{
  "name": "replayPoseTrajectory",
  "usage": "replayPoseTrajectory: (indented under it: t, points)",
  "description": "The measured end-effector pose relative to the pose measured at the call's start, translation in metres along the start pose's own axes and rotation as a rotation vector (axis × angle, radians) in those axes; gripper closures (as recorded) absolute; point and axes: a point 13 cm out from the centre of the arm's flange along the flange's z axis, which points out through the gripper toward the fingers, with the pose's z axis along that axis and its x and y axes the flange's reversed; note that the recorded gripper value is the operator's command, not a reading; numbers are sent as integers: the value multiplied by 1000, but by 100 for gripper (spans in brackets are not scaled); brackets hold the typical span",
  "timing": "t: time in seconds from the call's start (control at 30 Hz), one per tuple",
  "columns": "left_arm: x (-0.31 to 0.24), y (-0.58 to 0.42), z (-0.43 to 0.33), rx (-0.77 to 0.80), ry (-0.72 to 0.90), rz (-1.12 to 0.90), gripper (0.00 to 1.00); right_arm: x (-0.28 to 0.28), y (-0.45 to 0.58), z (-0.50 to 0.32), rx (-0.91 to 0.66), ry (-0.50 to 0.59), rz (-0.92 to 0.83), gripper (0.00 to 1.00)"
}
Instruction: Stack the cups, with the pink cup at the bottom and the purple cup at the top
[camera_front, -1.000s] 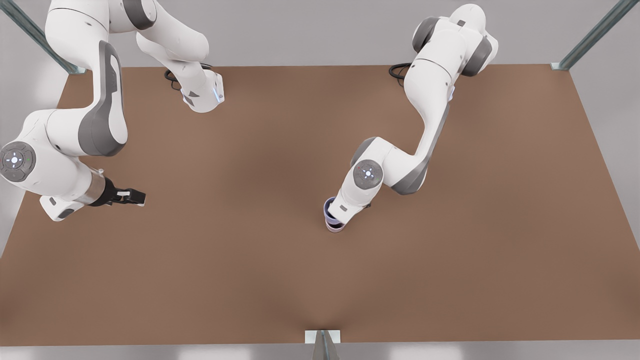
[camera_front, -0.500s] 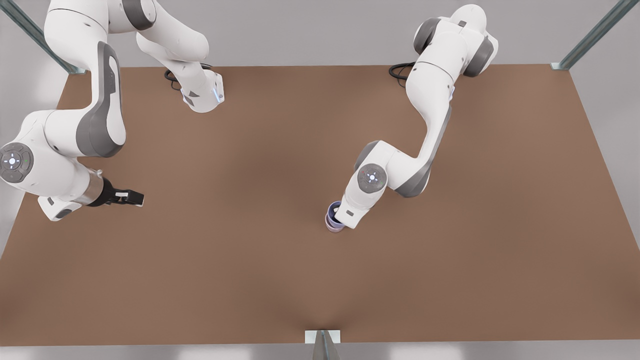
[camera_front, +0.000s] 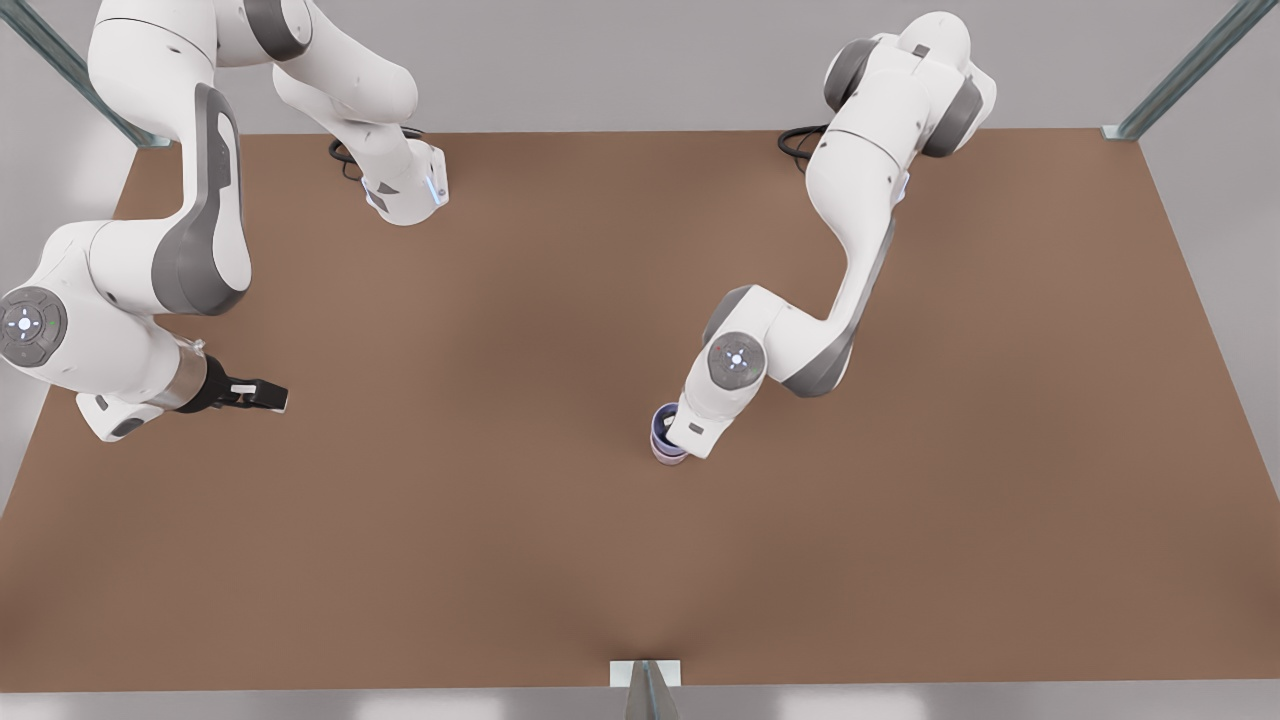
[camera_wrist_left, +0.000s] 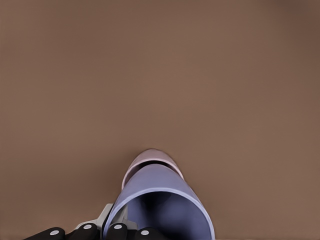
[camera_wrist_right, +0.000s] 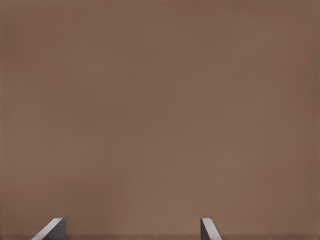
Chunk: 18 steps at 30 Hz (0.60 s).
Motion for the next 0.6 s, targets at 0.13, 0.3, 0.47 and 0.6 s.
replayPoseTrajectory:
  t: [0.13, 0.3, 0.47, 0.6]
  points:
    - [1, 1, 9, -8, 6, -8, 79, 0, 0, 0, 0, 1, 1, 0]
    - [3, 3, 16, -14, 11, -15, 60, 0, -1, 0, 0, 2, 3, 0]
    - [2, 1, 13, -9, 9, -20, 26, 1, -5, 1, -1, 5, 10, 0]
    - [4, 1, 9, -6, 10, -20, 0, 2, -6, 1, -1, 12, 12, 0]
